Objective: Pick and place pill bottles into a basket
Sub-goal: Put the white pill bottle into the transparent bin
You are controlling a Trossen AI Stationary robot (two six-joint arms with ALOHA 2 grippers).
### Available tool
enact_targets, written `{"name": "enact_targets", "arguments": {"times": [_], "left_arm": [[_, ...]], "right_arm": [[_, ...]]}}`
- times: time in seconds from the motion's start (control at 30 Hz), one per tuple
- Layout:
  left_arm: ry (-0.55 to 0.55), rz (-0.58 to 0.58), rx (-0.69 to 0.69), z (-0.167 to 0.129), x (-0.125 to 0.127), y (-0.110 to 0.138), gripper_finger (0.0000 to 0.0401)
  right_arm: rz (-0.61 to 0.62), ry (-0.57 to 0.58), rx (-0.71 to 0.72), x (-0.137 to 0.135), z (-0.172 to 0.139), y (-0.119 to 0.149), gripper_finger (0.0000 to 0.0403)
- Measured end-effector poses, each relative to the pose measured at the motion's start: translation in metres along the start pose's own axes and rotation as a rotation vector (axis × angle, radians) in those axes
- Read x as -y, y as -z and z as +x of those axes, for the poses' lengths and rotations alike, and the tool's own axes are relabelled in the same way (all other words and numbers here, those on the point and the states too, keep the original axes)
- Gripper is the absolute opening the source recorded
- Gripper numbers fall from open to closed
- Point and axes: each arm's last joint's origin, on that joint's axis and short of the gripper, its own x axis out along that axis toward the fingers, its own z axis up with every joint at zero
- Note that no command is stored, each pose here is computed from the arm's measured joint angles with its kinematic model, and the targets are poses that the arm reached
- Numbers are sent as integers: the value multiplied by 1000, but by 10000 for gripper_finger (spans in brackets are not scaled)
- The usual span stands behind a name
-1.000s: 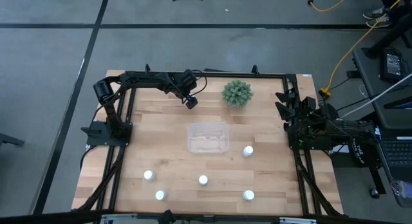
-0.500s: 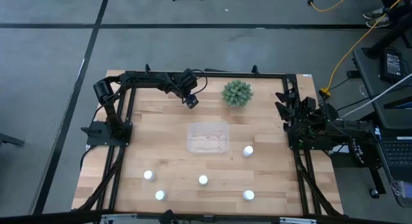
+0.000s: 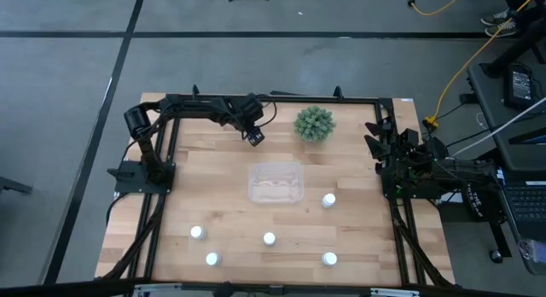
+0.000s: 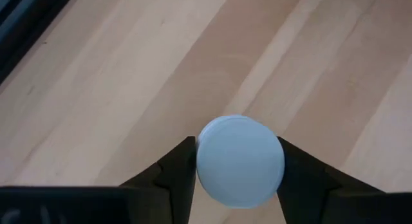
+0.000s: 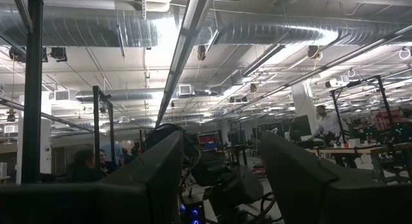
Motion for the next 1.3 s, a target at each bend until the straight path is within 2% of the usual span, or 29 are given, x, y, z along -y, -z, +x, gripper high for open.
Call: {"name": "enact_targets", "arguments": {"times": [0.2,0.47,0.67,0.87,0.97,1.1,1.3], "left_arm": [[11,-1,29,-13,14,-4,163],[-75,22,154,-71,38,-25,163],[-16,-7,221,-106,67,-29,163],[38,43,283,-127,107,-26,163],[55,70,307,-135,125,-22,163],[52,121,309,-138,143,-11,163],[60,189,242,-142,161,7,163]], "right_arm": [[-1,0,-4,0,0,0,210],[-13,66,-132,2,-1,13,210],[-11,67,-158,3,-1,16,210],[-129,57,-154,3,-1,15,210],[-156,56,-101,2,-1,10,210],[-128,59,8,2,0,-1,210],[-71,58,109,1,-1,-11,210]]}}
